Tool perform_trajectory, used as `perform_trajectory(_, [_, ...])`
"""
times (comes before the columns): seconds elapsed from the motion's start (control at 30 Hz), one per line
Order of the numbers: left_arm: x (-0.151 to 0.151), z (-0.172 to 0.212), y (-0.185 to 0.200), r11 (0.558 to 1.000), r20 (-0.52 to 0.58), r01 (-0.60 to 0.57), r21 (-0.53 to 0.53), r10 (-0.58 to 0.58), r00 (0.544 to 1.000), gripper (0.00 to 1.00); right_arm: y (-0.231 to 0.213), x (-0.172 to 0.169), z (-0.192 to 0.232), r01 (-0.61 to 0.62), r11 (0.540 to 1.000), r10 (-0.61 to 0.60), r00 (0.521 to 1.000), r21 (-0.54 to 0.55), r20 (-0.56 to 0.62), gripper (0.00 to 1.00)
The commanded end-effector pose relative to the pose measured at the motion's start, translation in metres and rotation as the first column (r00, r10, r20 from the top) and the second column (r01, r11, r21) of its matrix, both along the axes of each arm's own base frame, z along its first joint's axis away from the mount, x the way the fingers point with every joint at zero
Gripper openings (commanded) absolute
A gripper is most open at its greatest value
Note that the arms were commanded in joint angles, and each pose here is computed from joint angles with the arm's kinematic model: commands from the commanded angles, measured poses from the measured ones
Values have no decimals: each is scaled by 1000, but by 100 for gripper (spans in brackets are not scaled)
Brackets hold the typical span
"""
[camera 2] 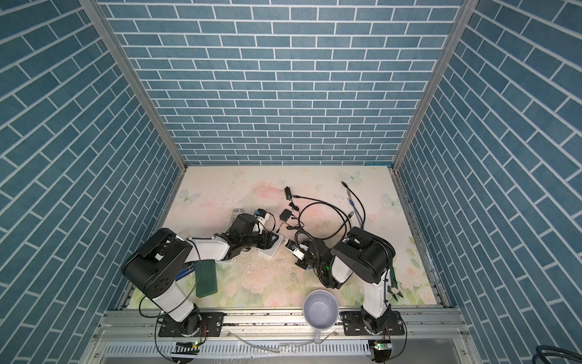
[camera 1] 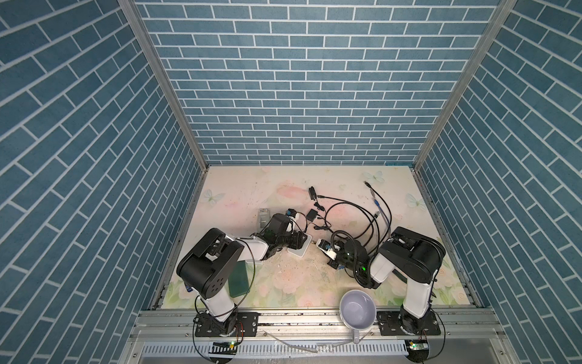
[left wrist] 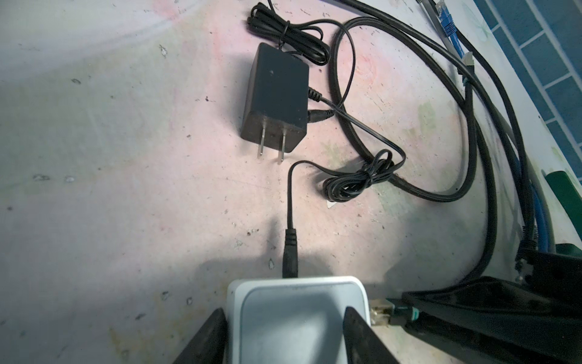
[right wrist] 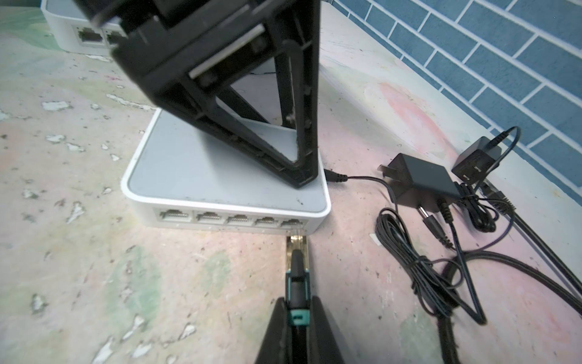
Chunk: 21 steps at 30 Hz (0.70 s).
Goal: Insert the plug into the switch port
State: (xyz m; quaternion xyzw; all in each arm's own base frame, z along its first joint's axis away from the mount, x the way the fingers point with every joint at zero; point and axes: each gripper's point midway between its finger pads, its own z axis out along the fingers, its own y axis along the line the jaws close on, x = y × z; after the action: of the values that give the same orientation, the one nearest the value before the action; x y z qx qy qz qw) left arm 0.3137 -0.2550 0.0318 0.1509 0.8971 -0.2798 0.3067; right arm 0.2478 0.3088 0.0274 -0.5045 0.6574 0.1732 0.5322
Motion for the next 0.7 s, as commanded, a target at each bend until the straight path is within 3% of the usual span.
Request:
perform_trajectory(0.0, [-16,-24,7,999,-82,16,47,-12,997,60,7,5,12,18,997,-18,1000,76,2,0])
perform_trajectory(0.67, [-16,-26,5,999,-87,19,36,-15,996,60,23,-6,14,-68,993,71,997,99,-35,0])
